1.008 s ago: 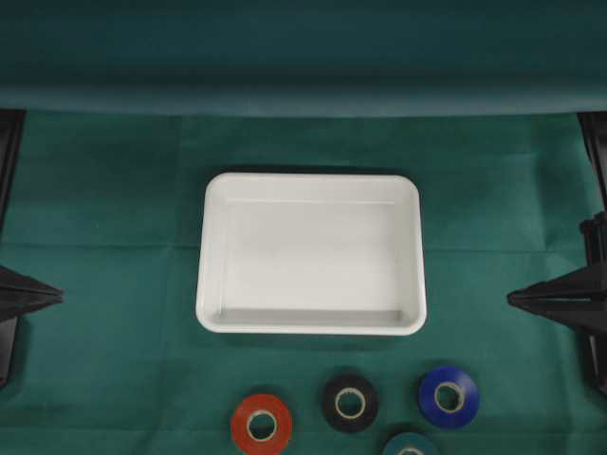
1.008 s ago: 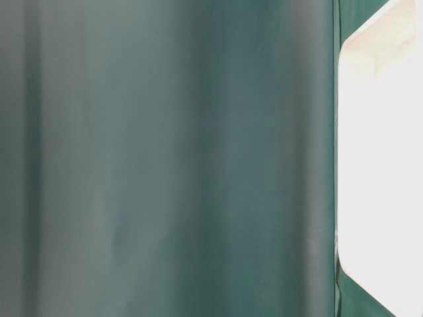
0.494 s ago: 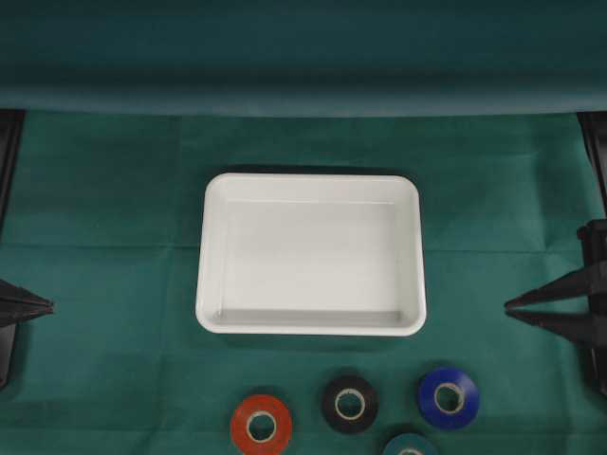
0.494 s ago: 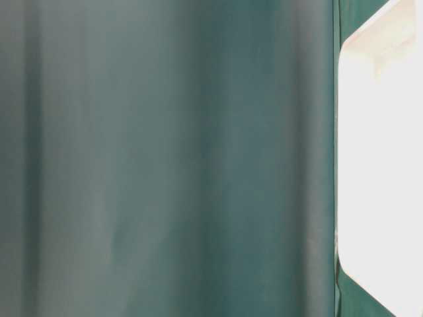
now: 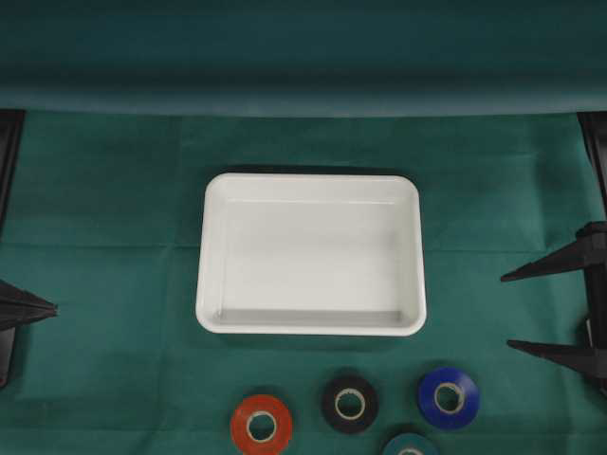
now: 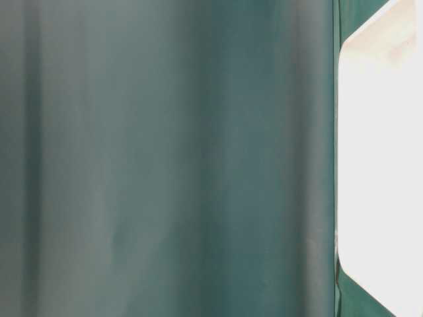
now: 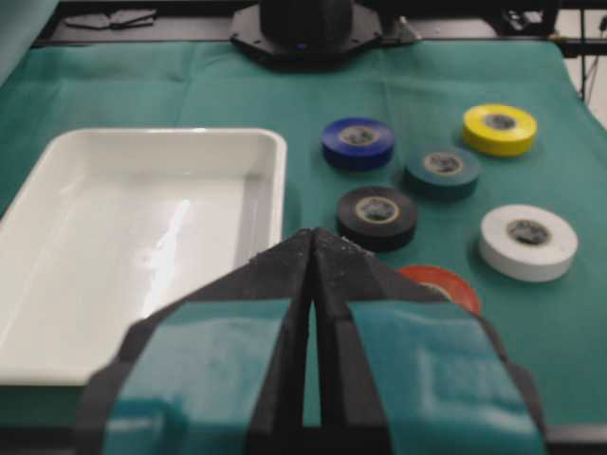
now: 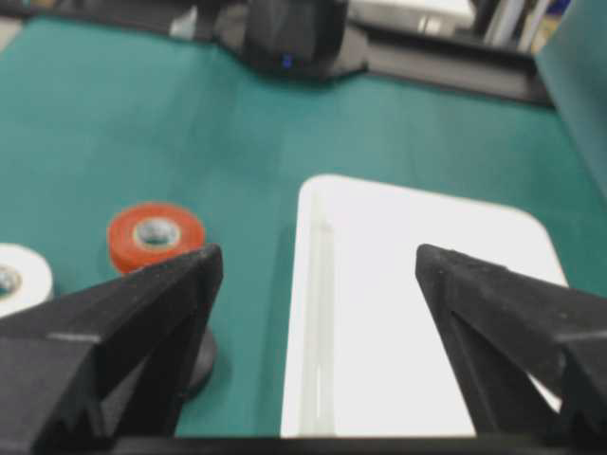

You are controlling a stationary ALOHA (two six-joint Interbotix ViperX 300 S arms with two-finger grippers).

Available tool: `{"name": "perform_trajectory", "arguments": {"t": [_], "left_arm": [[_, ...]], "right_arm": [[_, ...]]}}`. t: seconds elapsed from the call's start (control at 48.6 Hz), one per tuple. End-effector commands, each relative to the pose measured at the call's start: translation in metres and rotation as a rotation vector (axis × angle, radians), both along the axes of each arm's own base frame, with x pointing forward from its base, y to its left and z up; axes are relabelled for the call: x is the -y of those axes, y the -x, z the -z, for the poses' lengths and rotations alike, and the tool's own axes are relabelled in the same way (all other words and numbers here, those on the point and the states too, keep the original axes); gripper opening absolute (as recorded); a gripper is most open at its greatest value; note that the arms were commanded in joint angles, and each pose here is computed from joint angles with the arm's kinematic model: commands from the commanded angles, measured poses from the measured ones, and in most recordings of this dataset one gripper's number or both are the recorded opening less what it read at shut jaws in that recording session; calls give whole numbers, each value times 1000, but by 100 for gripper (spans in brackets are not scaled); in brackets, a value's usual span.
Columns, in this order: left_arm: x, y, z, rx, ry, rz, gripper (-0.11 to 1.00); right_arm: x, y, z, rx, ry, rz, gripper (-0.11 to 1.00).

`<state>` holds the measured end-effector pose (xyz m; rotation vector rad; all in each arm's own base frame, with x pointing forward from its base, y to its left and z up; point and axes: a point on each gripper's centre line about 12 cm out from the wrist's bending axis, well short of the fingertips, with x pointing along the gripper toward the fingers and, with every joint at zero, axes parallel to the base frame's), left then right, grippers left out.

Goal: Put the tape into the white case with the right arm.
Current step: 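Move the right gripper from rest toward the tape rolls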

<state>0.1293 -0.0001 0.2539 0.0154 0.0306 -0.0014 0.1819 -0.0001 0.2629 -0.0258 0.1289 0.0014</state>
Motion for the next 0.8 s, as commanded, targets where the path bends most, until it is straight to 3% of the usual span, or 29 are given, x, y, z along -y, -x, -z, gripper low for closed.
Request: {"name": "perform_trajectory", "arguments": {"t": [0.0,0.267,0.781], "left_arm": [[0,-1,-5,14,0,-3,0],[0,-1,-4,12,2,-3,0],[0,-1,-1,5,2,-3,0]], "right_arm": [[1,-2,-8,-44,3,4,79],[1,6,2,-382,-1,15,78],[0,5,8,-405,-7,6,79]]}}
